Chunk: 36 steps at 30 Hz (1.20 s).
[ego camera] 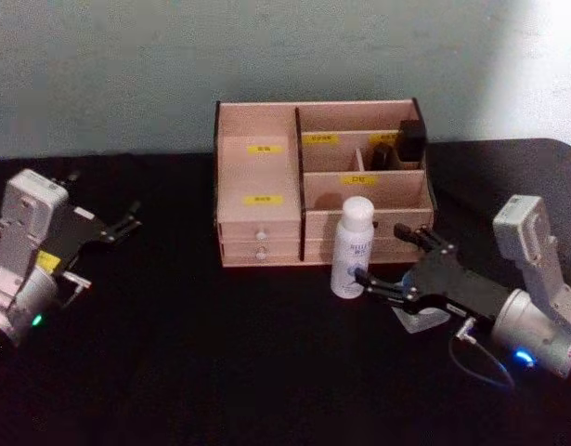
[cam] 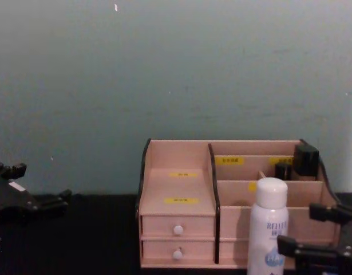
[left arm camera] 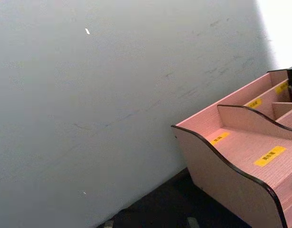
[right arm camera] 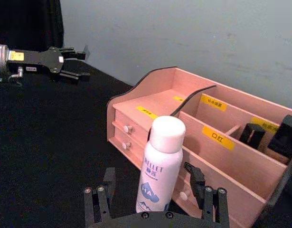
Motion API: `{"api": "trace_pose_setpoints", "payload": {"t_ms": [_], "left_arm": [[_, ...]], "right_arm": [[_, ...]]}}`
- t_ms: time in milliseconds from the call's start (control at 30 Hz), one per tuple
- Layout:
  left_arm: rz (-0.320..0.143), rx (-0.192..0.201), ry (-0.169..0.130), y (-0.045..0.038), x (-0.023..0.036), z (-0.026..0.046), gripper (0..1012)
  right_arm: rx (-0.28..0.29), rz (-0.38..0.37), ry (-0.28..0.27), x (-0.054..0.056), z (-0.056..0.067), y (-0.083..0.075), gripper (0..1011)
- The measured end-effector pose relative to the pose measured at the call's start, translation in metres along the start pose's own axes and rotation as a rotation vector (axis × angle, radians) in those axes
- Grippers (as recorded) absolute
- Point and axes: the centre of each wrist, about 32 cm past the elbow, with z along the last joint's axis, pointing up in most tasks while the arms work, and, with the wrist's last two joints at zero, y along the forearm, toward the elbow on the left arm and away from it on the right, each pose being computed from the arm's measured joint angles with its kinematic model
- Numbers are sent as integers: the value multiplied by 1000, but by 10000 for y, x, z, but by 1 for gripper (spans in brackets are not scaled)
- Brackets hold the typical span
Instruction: Pick up the facial cleanser and watermelon frost from the table and place them into the tiered storage box.
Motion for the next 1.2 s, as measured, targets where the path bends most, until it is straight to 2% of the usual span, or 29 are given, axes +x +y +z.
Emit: {"api": "trace_pose_setpoints", "payload": {"t_ms": [667, 1200], "left_arm": [[0, 0, 0, 0, 0, 0, 1001], [0, 0, 0, 0, 0, 0, 1001]], "right_arm": [[-4, -13, 52, 65, -74, 319, 1002], [-13, -19, 80, 120, -99, 457, 1002]]}}
